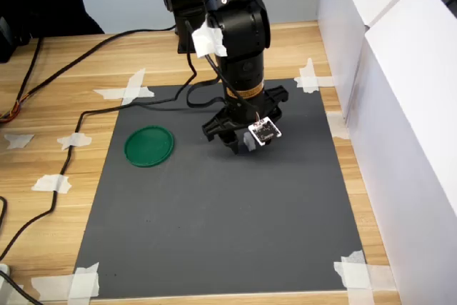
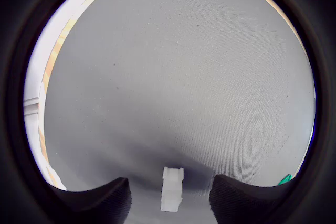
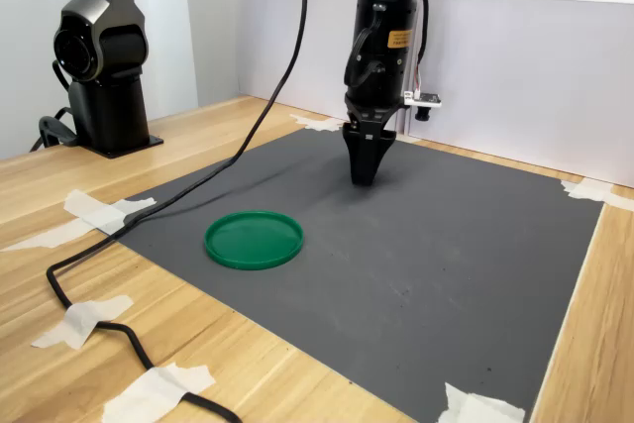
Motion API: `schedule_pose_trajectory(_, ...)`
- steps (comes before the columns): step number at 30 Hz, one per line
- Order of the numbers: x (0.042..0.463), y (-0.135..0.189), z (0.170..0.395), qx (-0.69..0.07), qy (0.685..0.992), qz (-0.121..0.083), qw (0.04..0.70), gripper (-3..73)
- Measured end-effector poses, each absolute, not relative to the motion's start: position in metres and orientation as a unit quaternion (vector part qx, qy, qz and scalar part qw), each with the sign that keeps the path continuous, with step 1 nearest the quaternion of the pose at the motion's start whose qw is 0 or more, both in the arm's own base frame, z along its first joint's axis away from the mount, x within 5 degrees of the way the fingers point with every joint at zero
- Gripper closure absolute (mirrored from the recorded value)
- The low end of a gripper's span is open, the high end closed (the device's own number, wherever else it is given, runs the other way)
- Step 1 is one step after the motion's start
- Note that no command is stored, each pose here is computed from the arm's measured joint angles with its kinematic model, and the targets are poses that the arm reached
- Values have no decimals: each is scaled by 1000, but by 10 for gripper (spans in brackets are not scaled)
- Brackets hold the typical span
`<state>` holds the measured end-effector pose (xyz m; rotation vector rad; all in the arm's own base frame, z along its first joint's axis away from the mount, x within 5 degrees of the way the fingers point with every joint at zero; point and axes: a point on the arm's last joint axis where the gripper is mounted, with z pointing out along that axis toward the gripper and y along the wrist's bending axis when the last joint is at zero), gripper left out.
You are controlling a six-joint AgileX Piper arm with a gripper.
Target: Grasp a white terminal and put it on the green lid.
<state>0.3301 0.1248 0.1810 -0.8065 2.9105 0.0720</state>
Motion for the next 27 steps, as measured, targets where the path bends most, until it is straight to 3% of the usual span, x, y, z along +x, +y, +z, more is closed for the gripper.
schedule_pose_trajectory(14,331,125,181,-261,963,25,64,599)
schedule_pose_trajectory(27,328,123,185,-265,962,24,55,608)
